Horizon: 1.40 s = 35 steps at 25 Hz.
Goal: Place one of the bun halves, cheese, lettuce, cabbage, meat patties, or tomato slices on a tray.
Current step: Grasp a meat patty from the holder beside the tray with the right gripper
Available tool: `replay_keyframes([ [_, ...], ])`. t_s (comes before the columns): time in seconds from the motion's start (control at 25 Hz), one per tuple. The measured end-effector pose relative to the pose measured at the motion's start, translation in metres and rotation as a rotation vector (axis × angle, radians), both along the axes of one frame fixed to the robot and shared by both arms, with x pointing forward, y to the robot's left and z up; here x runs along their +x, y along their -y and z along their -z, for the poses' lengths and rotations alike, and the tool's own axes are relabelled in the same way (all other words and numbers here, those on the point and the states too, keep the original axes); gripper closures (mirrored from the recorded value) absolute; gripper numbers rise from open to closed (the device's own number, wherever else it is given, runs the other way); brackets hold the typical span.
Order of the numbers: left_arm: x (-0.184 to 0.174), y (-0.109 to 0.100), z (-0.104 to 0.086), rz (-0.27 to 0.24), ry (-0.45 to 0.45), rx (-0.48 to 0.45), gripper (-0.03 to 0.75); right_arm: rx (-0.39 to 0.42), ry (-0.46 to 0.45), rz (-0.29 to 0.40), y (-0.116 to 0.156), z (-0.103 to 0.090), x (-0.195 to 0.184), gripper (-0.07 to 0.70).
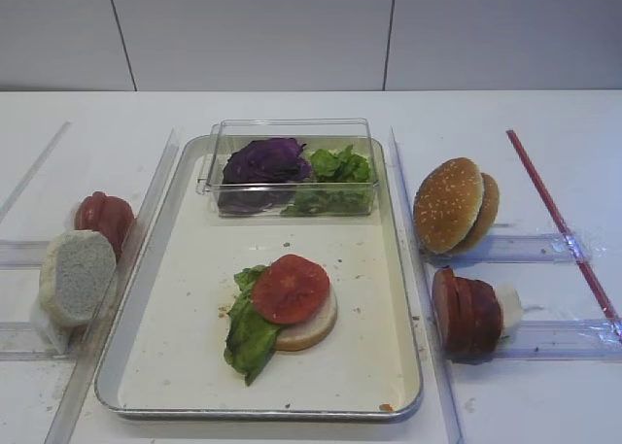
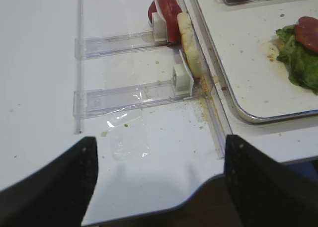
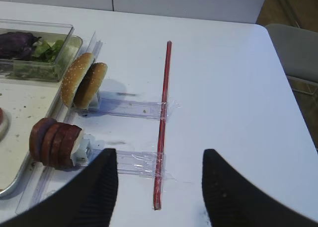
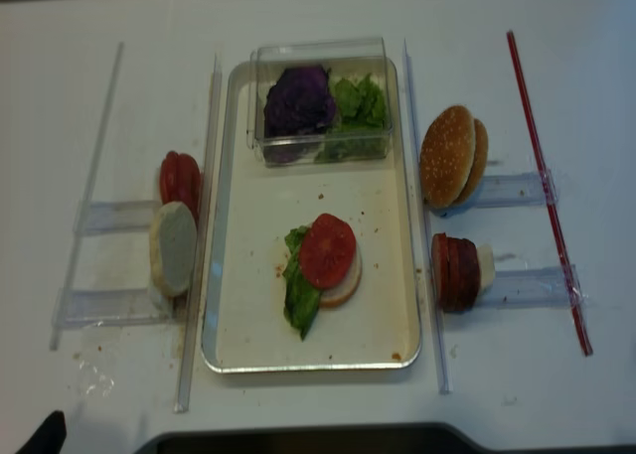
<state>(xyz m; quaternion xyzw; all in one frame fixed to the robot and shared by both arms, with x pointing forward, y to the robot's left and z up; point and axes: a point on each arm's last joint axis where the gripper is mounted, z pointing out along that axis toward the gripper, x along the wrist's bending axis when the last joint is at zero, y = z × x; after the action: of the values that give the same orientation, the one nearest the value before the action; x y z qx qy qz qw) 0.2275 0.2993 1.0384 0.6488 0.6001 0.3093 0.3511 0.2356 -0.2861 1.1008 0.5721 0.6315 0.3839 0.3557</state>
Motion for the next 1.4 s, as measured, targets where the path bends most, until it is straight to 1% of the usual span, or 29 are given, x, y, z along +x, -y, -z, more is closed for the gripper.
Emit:
replay_keyframes([
  [0.08, 0.000, 0.000, 0.000, 0.000, 0.000, 0.000, 0.229, 0.008, -0.008, -0.006, -0.001, -0.007, 0.004, 0.226],
  [0.32, 0.000, 0.000, 0.000, 0.000, 0.000, 0.000, 0.229, 0.058, -0.028, -0.042, -0.005, -0.018, 0.010, 0.226],
  [0.52, 0.000, 0.000, 0.000, 0.000, 0.000, 0.000, 0.229, 0.094, -0.107, -0.043, -0.006, -0.025, 0.017, 0.226],
  [0.64, 0.000, 0.000, 0.000, 0.000, 0.000, 0.000, 0.229, 0.121, -0.155, -0.056, -0.008, -0.031, 0.024, 0.226],
  [0.76, 0.000, 0.000, 0.000, 0.000, 0.000, 0.000, 0.229, 0.143, -0.225, -0.068, -0.009, -0.032, 0.035, 0.226],
  [0.84, 0.000, 0.000, 0.000, 0.000, 0.000, 0.000, 0.229, 0.159, -0.292, -0.077, -0.010, -0.031, 0.044, 0.226],
  [0.96, 0.000, 0.000, 0.000, 0.000, 0.000, 0.000, 0.229, 0.196, -0.386, -0.093, -0.012, -0.027, 0.062, 0.226],
  [1.2, 0.000, 0.000, 0.000, 0.000, 0.000, 0.000, 0.229, 0.271, -0.528, -0.115, -0.015, -0.018, 0.095, 0.227],
  [1.4, 0.000, 0.000, 0.000, 0.000, 0.000, 0.000, 0.229, 0.286, -0.645, -0.154, -0.020, -0.007, 0.119, 0.227],
])
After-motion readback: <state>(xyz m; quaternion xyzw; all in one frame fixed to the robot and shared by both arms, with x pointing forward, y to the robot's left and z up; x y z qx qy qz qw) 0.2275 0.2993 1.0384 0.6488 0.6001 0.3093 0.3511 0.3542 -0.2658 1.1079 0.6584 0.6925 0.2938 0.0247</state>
